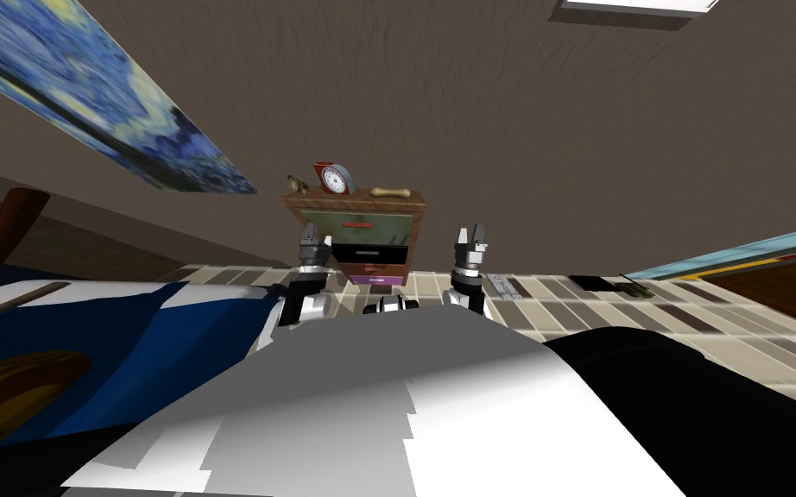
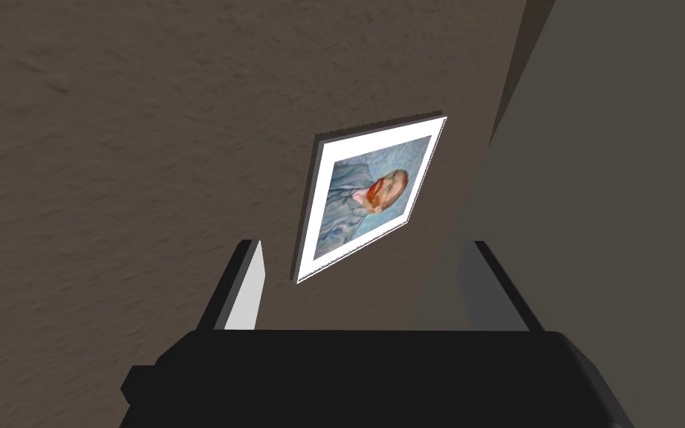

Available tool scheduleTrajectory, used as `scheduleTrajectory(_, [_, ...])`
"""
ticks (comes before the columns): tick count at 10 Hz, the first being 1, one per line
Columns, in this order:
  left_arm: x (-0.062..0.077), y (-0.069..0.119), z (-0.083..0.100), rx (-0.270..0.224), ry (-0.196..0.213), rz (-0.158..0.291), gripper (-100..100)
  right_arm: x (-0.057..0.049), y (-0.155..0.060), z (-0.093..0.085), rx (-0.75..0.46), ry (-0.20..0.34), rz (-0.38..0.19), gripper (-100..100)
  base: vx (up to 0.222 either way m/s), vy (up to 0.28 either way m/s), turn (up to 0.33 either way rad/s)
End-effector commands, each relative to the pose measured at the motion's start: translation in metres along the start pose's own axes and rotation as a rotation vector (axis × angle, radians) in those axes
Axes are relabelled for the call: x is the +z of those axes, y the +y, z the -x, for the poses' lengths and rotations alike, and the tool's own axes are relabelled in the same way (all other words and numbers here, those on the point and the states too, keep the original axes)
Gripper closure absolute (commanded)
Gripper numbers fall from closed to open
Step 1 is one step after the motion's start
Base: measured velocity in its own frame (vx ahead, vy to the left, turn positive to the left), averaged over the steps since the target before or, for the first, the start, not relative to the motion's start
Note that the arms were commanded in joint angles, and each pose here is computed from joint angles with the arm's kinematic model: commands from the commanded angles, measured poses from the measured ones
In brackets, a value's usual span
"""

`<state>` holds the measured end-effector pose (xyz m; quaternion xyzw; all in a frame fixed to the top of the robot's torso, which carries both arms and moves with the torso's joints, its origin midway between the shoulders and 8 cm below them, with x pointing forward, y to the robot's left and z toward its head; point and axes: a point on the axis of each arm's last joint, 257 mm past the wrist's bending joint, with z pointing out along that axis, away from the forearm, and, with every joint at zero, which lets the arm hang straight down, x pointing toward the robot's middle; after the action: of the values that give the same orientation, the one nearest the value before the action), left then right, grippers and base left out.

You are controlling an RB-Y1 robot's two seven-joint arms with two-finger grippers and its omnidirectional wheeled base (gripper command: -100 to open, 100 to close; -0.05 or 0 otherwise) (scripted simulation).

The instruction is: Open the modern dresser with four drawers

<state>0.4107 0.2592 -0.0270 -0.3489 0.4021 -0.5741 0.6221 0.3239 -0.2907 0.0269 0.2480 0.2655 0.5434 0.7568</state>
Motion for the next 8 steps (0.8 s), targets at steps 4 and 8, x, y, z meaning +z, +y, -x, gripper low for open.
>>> scheduleTrajectory(4, [0.007, 0.031, -0.009, 0.016, 0.036, 0.104, -100, 0.0, 0.0, 0.0, 0.0, 0.0, 0.0, 0, 0.036, 0.023, -0.052])
scheduleTrajectory(8, [0.011, 0.058, -0.014, 0.034, 0.058, 0.19, -100, 0.0, 0.0, 0.0, 0.0, 0.0, 0.0, 0, 0.047, 0.023, -0.066])
